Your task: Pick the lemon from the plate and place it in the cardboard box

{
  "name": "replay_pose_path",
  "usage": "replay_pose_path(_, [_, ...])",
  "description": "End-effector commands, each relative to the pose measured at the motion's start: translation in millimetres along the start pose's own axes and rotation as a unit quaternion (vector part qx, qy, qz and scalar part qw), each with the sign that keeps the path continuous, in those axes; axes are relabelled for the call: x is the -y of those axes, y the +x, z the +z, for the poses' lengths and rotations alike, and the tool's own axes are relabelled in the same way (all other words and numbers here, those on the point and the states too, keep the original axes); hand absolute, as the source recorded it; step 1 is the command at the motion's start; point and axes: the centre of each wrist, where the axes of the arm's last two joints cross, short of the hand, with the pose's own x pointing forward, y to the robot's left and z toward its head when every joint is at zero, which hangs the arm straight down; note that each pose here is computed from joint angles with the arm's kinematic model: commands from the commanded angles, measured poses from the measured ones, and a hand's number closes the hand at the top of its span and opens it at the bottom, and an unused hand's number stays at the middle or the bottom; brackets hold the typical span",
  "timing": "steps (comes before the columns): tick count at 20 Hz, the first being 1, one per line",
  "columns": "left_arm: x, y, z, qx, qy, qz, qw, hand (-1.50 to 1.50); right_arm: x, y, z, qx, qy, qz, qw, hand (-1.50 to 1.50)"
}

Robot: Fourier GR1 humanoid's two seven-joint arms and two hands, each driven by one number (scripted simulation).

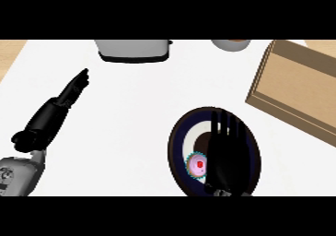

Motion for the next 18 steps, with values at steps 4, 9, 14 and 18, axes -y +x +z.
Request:
replay_pose_path(4, [8.5,-1.2,-1.6,-0.001,0.006,-0.002,1.0000,0.00,-23.4,-8.9,-20.2,-0.043,0.011,0.002,0.999,-1.50])
replay_pose_path(9, [9.8,-8.4,4.5,0.000,0.007,-0.007,1.0000,0.00,-27.0,-12.2,-21.0,-0.032,0.023,-0.006,0.999,-1.50])
replay_pose_path(14, [7.9,3.4,10.4,0.009,0.000,0.006,0.9999,0.00,-47.2,-26.5,-30.4,-0.052,0.028,0.013,0.998,-1.50])
replay_pose_path(18, [-3.3,11.1,-6.7,-0.005,0.001,0.001,1.0000,0.00,-37.1,-19.2,-32.7,-0.071,0.028,0.009,0.997,-1.50])
